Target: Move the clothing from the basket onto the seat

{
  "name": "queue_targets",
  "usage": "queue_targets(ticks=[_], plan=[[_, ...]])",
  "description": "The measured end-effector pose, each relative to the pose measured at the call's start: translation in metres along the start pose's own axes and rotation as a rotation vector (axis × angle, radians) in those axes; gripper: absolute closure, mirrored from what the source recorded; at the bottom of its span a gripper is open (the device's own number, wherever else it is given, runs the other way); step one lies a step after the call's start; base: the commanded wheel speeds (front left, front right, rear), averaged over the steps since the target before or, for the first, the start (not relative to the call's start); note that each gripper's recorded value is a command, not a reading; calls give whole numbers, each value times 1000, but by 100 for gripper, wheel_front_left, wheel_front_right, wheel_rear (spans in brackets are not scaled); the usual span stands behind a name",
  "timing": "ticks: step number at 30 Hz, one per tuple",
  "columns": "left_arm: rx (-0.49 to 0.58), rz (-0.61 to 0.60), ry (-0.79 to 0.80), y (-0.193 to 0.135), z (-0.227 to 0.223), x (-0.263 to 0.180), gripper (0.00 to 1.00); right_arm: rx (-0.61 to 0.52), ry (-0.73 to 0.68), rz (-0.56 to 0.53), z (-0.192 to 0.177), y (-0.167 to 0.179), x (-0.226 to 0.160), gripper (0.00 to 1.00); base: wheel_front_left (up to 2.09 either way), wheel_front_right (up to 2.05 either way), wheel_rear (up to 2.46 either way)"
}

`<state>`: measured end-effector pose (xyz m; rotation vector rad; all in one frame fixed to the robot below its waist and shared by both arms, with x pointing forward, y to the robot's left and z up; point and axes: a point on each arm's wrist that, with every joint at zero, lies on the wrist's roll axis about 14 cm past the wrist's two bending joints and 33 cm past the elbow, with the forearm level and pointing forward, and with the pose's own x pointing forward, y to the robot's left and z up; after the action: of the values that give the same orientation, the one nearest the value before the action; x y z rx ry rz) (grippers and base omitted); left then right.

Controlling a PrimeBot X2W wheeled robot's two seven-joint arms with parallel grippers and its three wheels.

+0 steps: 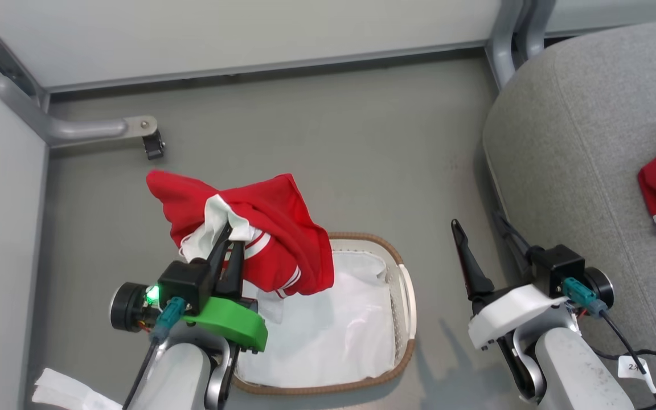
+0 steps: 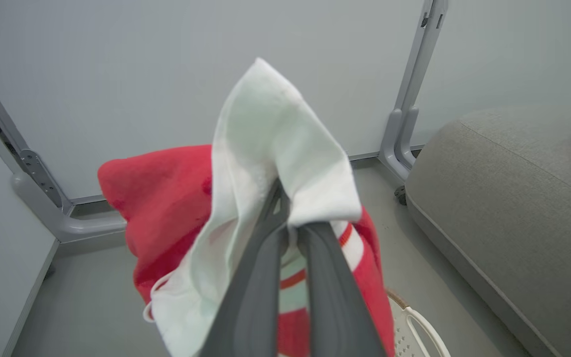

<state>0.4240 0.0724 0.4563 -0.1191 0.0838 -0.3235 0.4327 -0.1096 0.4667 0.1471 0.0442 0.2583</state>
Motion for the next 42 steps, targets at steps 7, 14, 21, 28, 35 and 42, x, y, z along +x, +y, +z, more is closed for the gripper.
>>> queue_targets(ticks=[7, 14, 21, 28, 35, 42], plan=[[-30, -25, -129, -8, 45, -5, 100, 1, -17, 19, 8, 10, -10, 0, 0, 0, 0], [-51, -57, -231, -20, 80, -11, 100, -3, -15, 29, 8, 17, -21, 0, 0, 0, 0], [-61, -97, -286, -34, 100, -16, 100, 1, -14, 63, 8, 29, -27, 0, 0, 0, 0], [-72, -121, -286, -43, 100, -19, 100, 32, -102, 222, 37, 81, -14, 0, 0, 0, 0], [-90, -131, -265, -49, 93, -26, 100, 18, -155, 503, 61, 167, -5, 0, 0, 0, 0], [-95, -140, -254, -53, 90, -32, 100, -47, -107, 613, 47, 196, -1, 0, 0, 0, 0]])
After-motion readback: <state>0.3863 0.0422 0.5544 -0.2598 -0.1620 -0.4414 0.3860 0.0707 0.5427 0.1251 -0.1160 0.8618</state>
